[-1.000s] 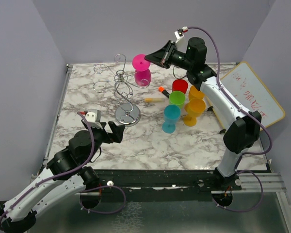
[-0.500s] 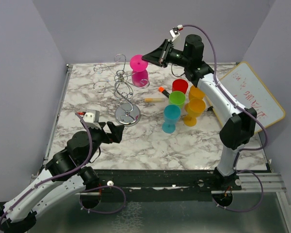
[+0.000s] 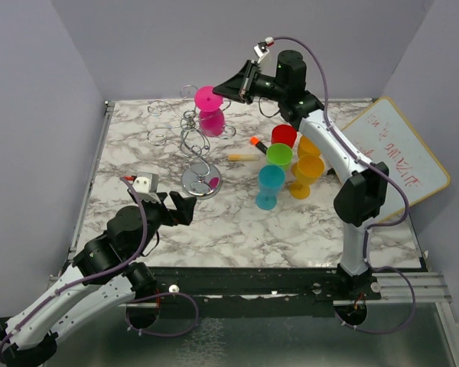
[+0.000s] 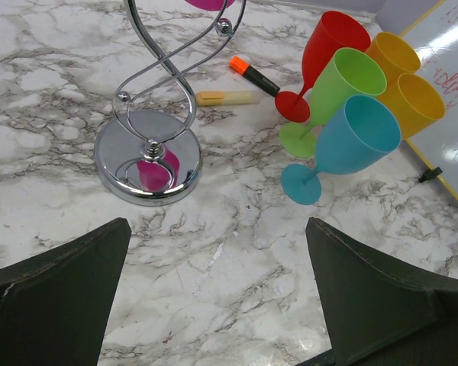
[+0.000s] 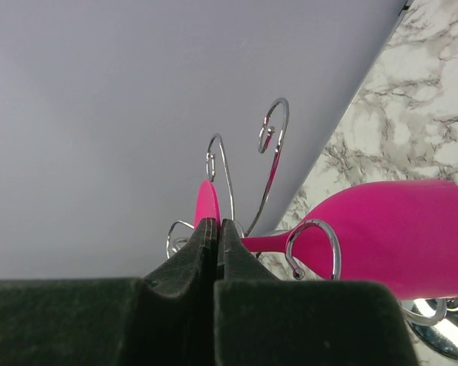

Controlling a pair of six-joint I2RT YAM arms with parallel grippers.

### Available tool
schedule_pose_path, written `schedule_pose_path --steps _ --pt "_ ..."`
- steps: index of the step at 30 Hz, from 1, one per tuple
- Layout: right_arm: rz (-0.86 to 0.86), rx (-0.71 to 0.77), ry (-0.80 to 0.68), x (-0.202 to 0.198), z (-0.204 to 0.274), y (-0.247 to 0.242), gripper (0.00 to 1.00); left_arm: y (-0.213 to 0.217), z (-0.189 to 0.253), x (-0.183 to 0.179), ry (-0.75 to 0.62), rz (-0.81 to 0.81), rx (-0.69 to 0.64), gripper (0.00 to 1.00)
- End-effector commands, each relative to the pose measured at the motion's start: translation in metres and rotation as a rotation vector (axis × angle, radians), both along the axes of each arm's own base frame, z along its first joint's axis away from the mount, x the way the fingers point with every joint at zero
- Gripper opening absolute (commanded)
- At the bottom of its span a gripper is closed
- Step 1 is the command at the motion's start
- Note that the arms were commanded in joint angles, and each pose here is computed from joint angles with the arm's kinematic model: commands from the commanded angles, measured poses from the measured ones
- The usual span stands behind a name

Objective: Take the wine glass off the wine glass rack
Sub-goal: Pick up the wine glass from the wine rack.

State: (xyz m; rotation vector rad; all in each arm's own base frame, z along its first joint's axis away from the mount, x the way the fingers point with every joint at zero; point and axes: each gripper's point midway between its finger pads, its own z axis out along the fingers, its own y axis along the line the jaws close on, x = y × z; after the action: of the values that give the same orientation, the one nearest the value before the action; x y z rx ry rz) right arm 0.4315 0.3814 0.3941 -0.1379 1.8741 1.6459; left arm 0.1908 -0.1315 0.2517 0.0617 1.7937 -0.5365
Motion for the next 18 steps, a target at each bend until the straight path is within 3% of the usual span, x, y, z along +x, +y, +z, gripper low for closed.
schedule_pose_path --steps 1,18 --pt "-0.020 0.014 -0.009 0.007 0.004 0.005 0.01 0.001 -0.007 -0.001 0.015 0.000 0.016 0.99" --pt "-0.170 0.021 -0.084 0.037 0.016 -0.009 0.01 -0.003 0.003 -0.010 0.006 -0.060 0.003 0.99"
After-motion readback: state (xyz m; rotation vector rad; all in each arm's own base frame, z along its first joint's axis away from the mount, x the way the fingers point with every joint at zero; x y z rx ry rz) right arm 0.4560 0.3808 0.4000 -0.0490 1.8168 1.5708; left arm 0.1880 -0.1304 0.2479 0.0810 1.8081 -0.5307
